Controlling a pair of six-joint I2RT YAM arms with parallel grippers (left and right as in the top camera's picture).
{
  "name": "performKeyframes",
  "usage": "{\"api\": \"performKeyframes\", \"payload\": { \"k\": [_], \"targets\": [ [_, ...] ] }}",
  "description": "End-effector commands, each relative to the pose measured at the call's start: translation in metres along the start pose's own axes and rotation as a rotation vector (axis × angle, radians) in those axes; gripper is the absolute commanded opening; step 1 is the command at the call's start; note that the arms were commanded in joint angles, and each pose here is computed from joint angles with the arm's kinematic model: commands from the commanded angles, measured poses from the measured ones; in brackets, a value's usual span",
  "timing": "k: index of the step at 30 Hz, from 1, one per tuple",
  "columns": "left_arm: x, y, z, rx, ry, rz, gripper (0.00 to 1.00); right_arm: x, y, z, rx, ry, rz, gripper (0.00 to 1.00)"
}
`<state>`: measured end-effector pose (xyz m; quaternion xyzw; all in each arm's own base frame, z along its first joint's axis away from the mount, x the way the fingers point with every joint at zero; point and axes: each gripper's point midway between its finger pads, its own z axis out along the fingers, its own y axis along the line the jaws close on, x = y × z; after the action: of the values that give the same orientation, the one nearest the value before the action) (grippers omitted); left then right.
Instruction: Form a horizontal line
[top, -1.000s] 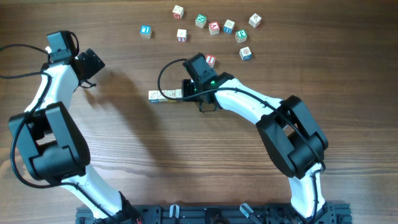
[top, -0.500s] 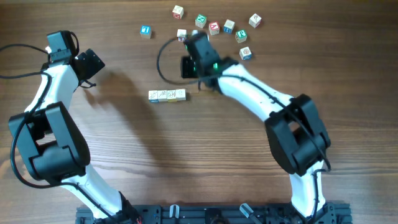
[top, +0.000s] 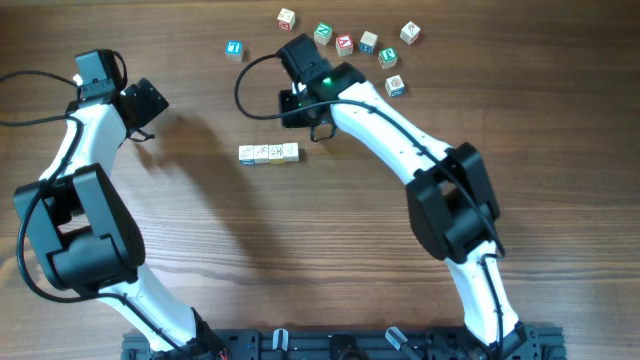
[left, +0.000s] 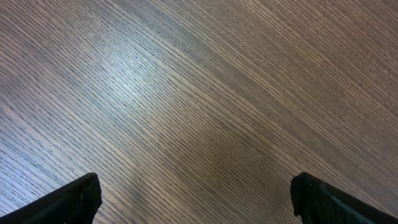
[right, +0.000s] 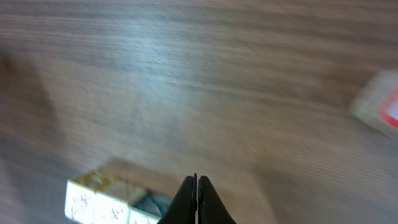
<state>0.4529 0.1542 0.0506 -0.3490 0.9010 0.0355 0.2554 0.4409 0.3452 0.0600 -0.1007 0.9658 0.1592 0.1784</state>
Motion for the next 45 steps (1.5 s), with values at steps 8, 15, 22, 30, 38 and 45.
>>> {"api": "performKeyframes", "payload": {
  "k": [8, 15, 22, 30, 38, 45],
  "targets": [
    [0.0, 0.003, 0.003, -0.012, 0.001, 0.003, 1.0, 0.022, 0.009, 0.059, -0.003, 0.033, -0.074, 0.04],
    [0.0, 0.003, 0.003, -0.013, 0.001, 0.003, 1.0, 0.028, 0.004, 0.062, 0.014, 0.054, -0.071, 0.04],
    [0.0, 0.003, 0.003, -0.012, 0.001, 0.003, 1.0, 0.037, 0.001, 0.061, 0.027, 0.091, -0.059, 0.04],
    [0.0, 0.003, 0.003, -0.012, 0.001, 0.003, 1.0, 0.041, 0.004, 0.061, 0.008, 0.111, -0.055, 0.04],
    [0.0, 0.003, 0.003, -0.012, 0.001, 0.003, 1.0, 0.045, 0.003, 0.06, 0.007, 0.128, -0.046, 0.04],
    [0.0, 0.003, 0.003, -0.012, 0.001, 0.003, 1.0, 0.049, 0.004, 0.06, -0.001, 0.146, -0.024, 0.04]
  ]
}}
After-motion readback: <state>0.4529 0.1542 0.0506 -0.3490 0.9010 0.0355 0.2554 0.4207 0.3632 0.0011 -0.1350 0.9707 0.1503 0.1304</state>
